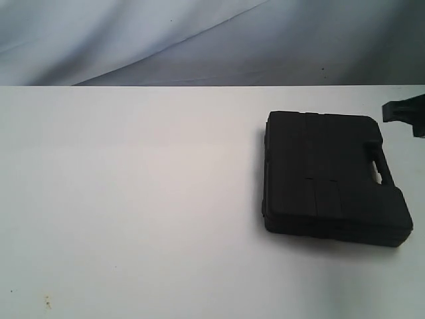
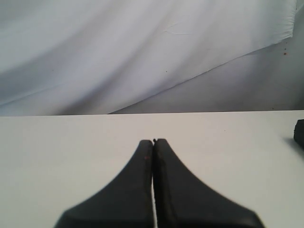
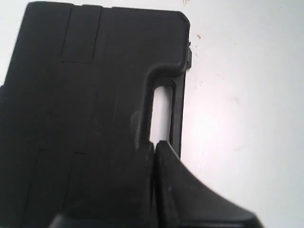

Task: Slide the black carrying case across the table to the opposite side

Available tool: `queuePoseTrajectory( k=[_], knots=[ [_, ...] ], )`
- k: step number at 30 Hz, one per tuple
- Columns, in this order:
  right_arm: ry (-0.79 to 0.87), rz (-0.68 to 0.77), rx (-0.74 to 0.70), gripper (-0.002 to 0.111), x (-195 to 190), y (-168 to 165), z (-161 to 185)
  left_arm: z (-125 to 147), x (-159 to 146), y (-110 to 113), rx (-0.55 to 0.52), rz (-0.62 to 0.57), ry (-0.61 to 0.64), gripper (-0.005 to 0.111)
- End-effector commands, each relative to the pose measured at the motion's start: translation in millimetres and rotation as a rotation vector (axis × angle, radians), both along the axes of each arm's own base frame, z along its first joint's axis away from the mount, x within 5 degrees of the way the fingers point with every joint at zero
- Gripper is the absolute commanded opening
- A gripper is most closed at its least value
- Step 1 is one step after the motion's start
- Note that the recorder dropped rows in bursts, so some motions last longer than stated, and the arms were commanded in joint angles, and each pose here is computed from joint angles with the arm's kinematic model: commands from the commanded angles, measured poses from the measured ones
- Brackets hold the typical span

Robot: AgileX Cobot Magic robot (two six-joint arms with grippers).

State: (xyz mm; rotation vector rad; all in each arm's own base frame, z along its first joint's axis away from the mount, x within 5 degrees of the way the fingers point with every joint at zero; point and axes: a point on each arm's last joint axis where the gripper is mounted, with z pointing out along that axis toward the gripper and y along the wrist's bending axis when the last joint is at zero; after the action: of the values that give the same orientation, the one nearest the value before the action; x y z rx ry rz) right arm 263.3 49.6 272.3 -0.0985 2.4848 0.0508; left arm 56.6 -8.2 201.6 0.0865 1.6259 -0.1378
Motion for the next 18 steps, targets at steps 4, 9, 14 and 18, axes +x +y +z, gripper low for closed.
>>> queuePoseTrajectory(
  k=[4,9,14,18],
  knots=[
    [-0.128,0.000,0.078,0.000,-37,-4,18,-1,0,0,-0.002,0.002,-0.004,0.000],
    [-0.210,-0.011,0.153,0.000,-59,-6,31,-1,0,0,-0.002,0.002,-0.004,0.000],
    [-0.270,-0.015,0.204,0.000,-80,-8,40,-1,0,0,-0.002,0.002,-0.004,0.000],
    [-0.343,0.000,0.209,0.000,-99,-12,47,-1,0,0,-0.002,0.002,-0.004,0.000]
  ],
)
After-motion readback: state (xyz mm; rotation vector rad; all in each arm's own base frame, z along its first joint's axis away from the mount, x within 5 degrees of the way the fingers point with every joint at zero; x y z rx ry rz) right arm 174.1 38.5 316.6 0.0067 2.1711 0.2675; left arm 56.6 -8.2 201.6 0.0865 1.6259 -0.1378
